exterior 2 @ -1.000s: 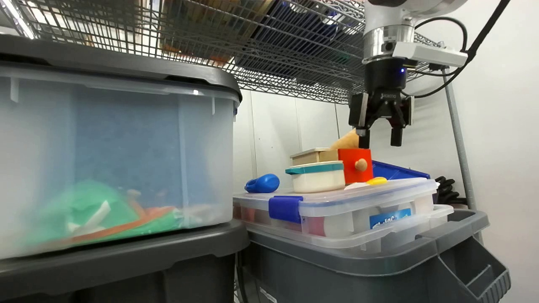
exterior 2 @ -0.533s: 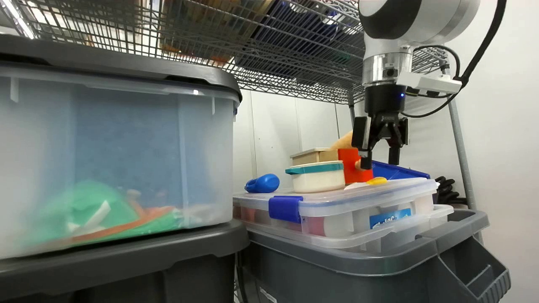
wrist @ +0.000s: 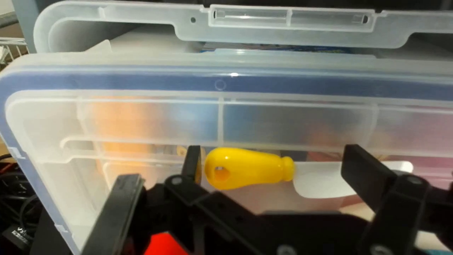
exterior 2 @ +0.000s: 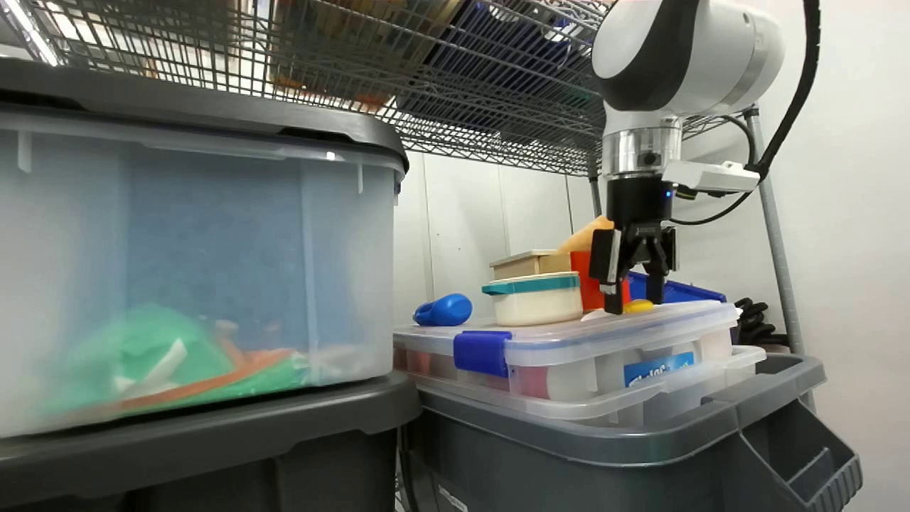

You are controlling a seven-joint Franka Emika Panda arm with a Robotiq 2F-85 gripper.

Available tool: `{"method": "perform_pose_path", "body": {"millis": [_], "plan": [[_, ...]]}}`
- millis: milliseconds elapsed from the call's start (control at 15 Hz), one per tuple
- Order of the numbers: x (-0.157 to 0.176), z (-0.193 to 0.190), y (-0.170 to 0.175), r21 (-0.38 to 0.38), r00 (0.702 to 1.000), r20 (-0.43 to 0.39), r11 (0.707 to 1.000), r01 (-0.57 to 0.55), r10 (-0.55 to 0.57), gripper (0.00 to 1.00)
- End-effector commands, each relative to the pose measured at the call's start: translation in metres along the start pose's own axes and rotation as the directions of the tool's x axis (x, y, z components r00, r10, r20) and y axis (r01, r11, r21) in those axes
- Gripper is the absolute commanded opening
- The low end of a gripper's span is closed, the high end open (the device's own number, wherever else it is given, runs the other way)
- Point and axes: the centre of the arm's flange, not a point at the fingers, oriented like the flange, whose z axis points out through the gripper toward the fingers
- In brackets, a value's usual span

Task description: Put the knife in the dish and then remove the knife from the dish and put it back on the box

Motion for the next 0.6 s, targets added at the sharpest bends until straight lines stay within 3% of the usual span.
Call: {"method": "perform_pose_path", "body": {"millis": [0, 533], "plan": [[0.013, 0.005, 0.008, 0.009, 1.000, -0.017, 1.000, 0.022, -0.022, 1.00], [0.017, 0.015, 0.007, 0.008, 1.000, -0.008, 1.000, 0.029, -0.029, 1.00]]}}
